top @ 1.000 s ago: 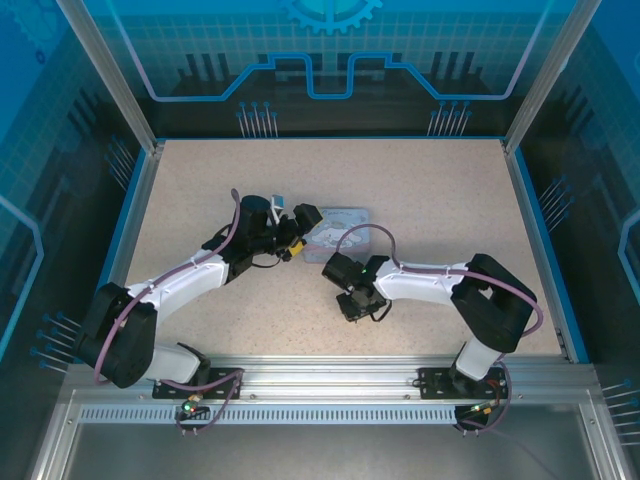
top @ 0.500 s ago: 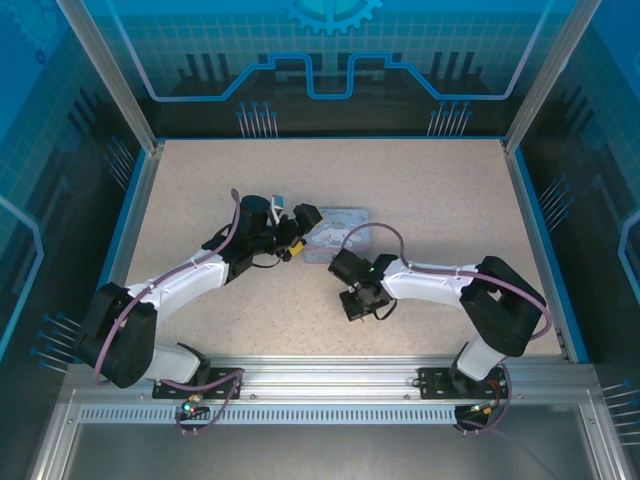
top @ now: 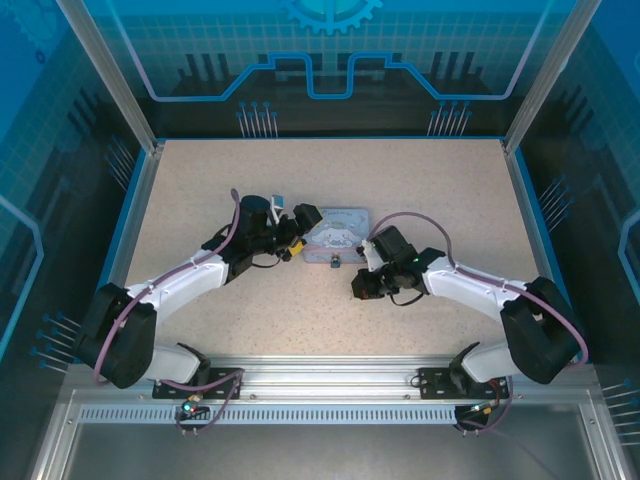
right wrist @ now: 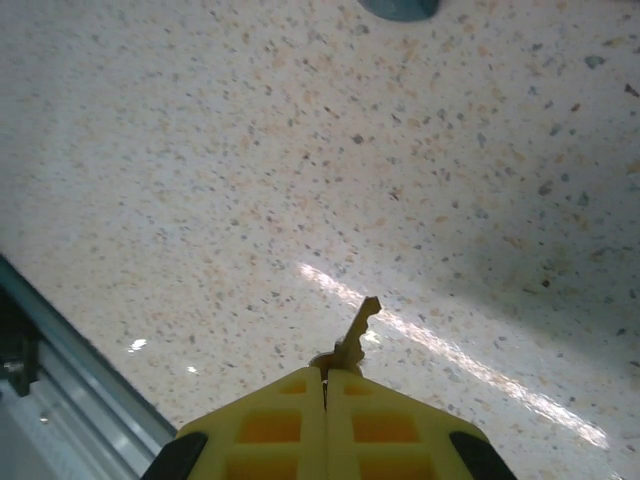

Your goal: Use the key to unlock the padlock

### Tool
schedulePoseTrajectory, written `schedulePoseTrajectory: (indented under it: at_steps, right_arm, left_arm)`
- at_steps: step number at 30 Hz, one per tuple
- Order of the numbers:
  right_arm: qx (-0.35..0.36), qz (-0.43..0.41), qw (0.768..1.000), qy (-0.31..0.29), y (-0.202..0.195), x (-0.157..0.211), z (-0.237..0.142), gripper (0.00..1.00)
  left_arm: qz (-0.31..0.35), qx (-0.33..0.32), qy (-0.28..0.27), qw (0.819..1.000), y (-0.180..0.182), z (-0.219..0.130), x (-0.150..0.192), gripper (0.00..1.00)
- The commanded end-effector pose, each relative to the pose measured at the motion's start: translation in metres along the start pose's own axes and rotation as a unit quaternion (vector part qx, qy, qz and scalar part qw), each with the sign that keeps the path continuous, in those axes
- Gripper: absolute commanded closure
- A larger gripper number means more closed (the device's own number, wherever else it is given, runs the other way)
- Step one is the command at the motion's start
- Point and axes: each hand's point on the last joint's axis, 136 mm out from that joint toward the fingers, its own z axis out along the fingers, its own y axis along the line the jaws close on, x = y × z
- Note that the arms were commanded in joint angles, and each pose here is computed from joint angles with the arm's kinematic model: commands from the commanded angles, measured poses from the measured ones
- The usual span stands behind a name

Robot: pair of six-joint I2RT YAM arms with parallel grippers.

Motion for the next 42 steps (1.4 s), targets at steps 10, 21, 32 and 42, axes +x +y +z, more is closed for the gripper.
schedulePoseTrajectory:
  at_steps: [10, 21, 32, 42]
  right_arm:
    - [-0.120, 0.019, 0.991, -0.055, 0.028, -0.019, -0.023, 1.00]
    - [-0.196, -0.008, 0.973, -0.118, 0.052, -0.047, -0.058, 1.00]
    - [-0.221, -0.031, 0.965, -0.138, 0.062, -0.059, -0.077, 1.00]
    - [-0.219, -0.040, 0.965, -0.141, 0.063, -0.058, -0.083, 1.00]
  left_arm:
    - [-0.004, 0.013, 0.007, 1.000, -0.001, -0.004, 0.008, 0.01]
    - [-0.007, 0.049, 0.050, 0.998, -0.015, 0.010, 0.032, 0.09]
    - [-0.002, 0.068, 0.086, 0.994, -0.024, 0.027, 0.055, 0.21]
    - [0.002, 0.070, 0.113, 0.991, -0.026, 0.043, 0.070, 0.31]
